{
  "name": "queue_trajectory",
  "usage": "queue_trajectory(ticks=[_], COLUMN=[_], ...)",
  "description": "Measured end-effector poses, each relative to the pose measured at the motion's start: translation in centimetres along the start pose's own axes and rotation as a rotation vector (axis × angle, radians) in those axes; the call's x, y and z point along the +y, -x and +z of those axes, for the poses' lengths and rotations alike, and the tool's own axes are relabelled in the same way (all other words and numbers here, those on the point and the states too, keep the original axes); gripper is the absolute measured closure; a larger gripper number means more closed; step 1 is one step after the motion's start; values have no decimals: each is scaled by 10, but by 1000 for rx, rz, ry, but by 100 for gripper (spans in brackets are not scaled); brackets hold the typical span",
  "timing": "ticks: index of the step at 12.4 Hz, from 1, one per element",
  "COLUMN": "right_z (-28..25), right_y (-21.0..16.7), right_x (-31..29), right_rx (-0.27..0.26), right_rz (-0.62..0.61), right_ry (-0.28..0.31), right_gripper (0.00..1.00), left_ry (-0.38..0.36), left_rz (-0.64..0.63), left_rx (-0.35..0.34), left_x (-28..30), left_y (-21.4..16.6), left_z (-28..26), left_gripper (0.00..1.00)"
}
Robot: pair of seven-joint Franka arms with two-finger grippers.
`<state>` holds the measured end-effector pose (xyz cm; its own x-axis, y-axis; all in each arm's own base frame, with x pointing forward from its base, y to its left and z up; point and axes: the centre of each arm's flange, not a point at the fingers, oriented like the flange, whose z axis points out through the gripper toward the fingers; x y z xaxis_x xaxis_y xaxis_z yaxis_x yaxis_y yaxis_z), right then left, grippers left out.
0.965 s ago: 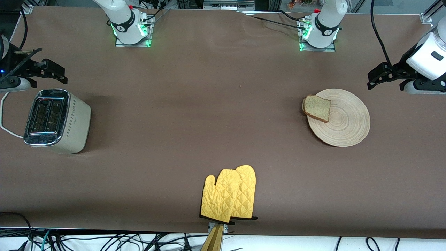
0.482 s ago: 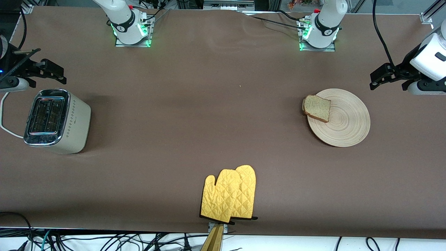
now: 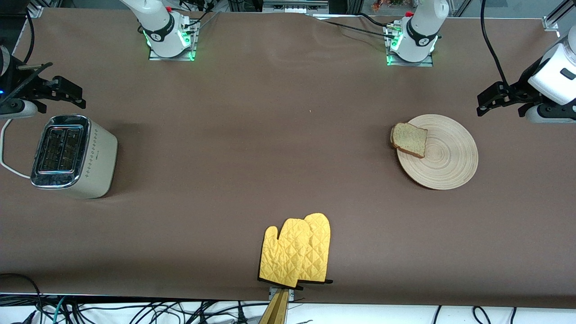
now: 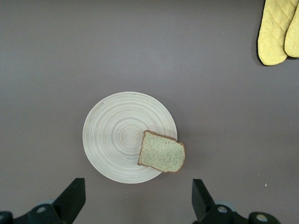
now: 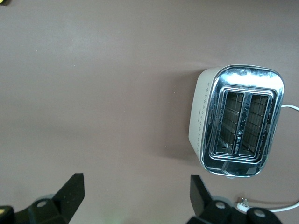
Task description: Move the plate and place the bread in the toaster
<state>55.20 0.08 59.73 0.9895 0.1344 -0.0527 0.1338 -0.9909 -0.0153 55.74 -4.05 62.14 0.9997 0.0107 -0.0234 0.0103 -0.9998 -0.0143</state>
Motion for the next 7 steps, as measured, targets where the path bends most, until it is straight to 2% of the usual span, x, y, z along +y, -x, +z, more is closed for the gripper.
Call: queue_trajectory(ticks=[7], right_z=[0], right_y=[0], right_x=[0], right_rx=[0], right_rz=[1], right_ry=[0], right_gripper=[0], left_ry=[0], left_rz=[7], left_rx=[-3], left_x=[4], left_y=[1], left_z=[1], left_gripper=[0])
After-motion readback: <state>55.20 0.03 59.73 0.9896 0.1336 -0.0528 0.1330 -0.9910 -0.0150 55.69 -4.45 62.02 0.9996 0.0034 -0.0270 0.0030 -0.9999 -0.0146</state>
